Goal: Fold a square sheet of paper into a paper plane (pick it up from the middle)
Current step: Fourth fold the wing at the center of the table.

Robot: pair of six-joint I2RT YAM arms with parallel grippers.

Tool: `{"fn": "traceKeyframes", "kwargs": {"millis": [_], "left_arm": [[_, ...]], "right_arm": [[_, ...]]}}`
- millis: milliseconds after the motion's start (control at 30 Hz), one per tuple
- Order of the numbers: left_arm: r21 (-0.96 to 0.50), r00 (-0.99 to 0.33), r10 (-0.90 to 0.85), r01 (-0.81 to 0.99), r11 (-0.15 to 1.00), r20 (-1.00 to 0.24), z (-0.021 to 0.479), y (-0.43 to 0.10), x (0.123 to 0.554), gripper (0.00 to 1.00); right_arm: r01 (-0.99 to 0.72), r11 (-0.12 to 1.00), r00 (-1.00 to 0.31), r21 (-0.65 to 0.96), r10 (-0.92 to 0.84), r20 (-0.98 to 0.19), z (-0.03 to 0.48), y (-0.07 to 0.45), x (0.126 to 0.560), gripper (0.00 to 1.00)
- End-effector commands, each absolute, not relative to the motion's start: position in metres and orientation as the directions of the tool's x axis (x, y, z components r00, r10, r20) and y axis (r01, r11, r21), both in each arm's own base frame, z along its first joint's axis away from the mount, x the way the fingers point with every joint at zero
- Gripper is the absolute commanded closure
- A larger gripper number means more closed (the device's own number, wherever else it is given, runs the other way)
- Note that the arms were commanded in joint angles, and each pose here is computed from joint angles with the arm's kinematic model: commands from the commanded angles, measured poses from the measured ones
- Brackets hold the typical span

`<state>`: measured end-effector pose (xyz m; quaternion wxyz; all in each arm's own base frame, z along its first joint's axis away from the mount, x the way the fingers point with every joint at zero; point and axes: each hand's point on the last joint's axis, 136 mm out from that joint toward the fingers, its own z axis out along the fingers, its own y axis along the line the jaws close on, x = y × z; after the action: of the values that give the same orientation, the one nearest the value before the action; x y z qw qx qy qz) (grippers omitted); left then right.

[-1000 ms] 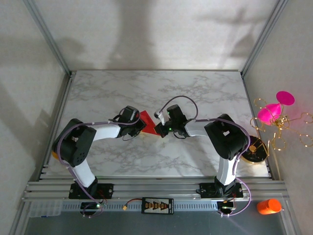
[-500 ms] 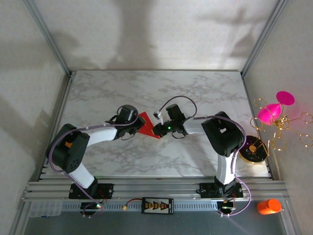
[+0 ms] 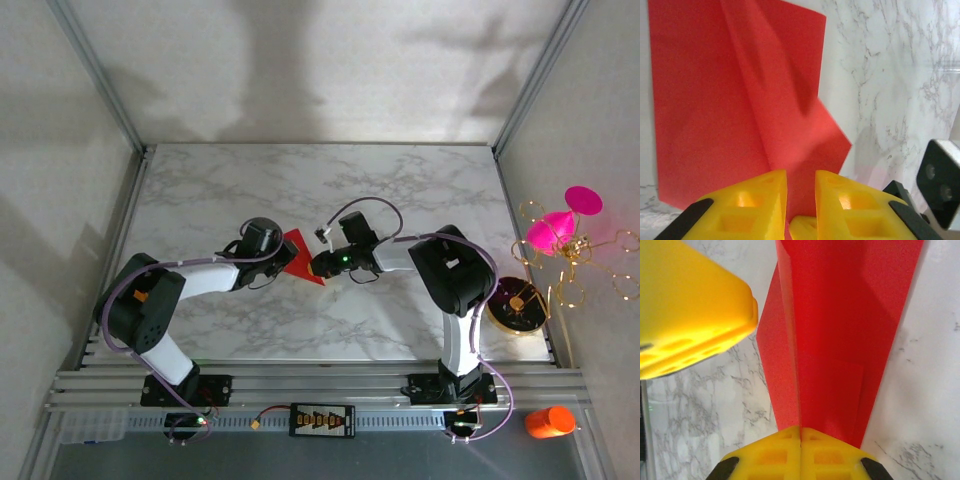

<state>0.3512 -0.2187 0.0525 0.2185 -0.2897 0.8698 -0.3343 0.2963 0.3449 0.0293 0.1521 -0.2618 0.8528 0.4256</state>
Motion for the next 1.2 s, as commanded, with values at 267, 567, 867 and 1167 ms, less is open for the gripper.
{"fn": "traceKeyframes", "kwargs": {"millis": [267, 567, 867, 1167], "left_arm": [[-0.76, -0.768, -0.62, -0.304, 0.574, -0.161, 0.052, -0.243, 0.355, 0.76], [-0.747, -0.783, -0.603, -0.309, 0.588, -0.15, 0.042, -0.247, 0.353, 0.73], [-0.728, -0.795, -0.587, -0.311, 0.611, -0.153, 0.035, -0.25, 0.354, 0.67], [-0.639, -0.782, -0.609, -0.403, 0.655, -0.132, 0.015, -0.237, 0.347, 0.71]], "right_arm": [[-0.463, 0.467, -0.886, 0.753, -0.252, -0.388, 0.032, 0.345, 0.303, 1.0], [-0.433, 0.453, -0.901, 0.779, -0.245, -0.358, 0.032, 0.343, 0.306, 0.99], [-0.432, 0.447, -0.901, 0.783, -0.258, -0.35, 0.031, 0.342, 0.307, 0.99], [-0.439, 0.459, -0.897, 0.772, -0.263, -0.354, 0.029, 0.339, 0.308, 0.96]]}}
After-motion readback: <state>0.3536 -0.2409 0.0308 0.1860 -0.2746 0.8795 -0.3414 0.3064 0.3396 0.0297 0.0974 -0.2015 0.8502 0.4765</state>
